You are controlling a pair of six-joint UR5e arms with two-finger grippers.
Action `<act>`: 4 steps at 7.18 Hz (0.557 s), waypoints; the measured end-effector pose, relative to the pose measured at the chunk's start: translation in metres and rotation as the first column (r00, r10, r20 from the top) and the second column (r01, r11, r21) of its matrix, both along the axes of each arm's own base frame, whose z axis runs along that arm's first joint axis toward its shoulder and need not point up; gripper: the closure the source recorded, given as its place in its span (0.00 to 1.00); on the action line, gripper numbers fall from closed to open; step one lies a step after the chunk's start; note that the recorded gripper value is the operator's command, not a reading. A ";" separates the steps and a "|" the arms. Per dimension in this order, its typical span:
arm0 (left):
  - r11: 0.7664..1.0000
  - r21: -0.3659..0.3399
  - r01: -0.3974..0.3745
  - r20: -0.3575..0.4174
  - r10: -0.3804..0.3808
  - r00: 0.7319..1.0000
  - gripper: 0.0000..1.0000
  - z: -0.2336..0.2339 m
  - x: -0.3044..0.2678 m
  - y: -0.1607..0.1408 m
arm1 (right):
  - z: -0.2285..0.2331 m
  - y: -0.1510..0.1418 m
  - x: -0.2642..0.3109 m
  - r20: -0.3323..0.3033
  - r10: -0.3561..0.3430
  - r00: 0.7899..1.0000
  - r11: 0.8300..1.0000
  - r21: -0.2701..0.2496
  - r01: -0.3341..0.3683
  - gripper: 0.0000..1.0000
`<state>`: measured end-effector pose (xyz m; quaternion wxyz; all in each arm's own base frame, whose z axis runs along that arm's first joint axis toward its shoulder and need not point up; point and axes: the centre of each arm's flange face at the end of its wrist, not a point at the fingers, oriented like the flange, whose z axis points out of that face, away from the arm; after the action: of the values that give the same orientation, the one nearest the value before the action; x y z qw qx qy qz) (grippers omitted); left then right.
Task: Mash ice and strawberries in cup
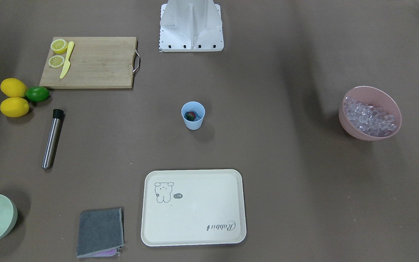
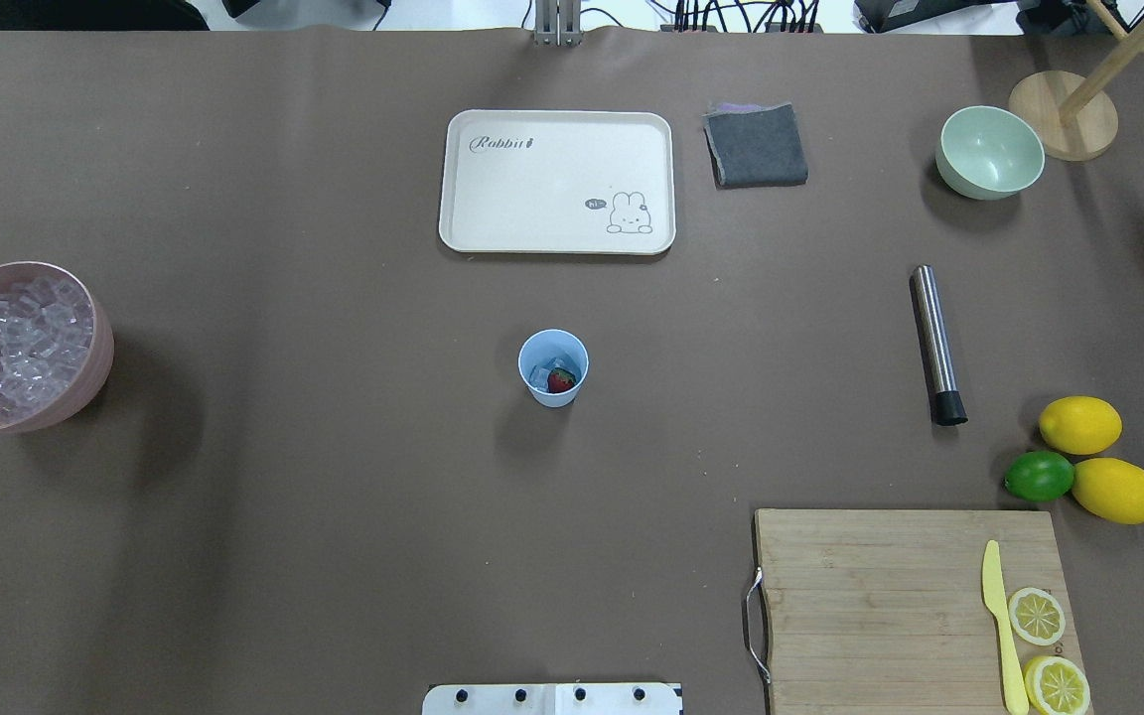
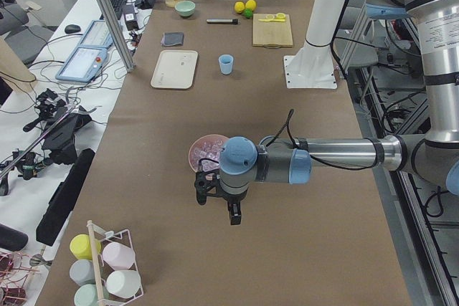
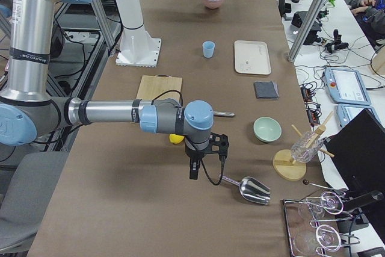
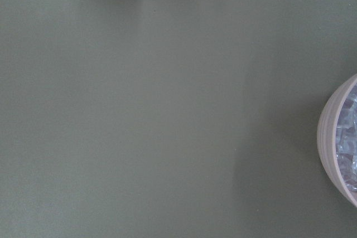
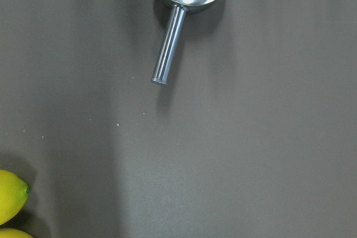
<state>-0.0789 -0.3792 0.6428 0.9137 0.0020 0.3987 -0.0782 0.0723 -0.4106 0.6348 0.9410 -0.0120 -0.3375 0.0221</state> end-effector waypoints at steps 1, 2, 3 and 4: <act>1.000 0.000 -0.001 -0.001 0.001 1.000 0.00 0.000 0.000 0.001 | -0.001 0.000 0.000 0.001 0.000 1.000 1.000 0.003 0.000 0.00; 1.000 -0.001 -0.002 -0.001 0.002 1.000 0.00 0.001 0.001 0.001 | -0.004 0.000 0.000 0.002 0.000 1.000 1.000 0.007 0.000 0.00; 1.000 -0.003 -0.002 -0.001 0.002 1.000 0.00 0.001 0.001 0.001 | -0.006 0.000 0.000 0.002 0.000 1.000 1.000 0.011 0.000 0.00; 1.000 -0.004 -0.002 -0.001 0.002 1.000 0.00 0.002 0.001 0.002 | -0.007 0.000 0.000 0.003 0.000 1.000 1.000 0.014 0.000 0.00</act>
<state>-0.0780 -0.3776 0.6445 0.9136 -0.0003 0.3990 -0.0781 0.0720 -0.4108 0.6279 0.9406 -0.0055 -0.3389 0.0198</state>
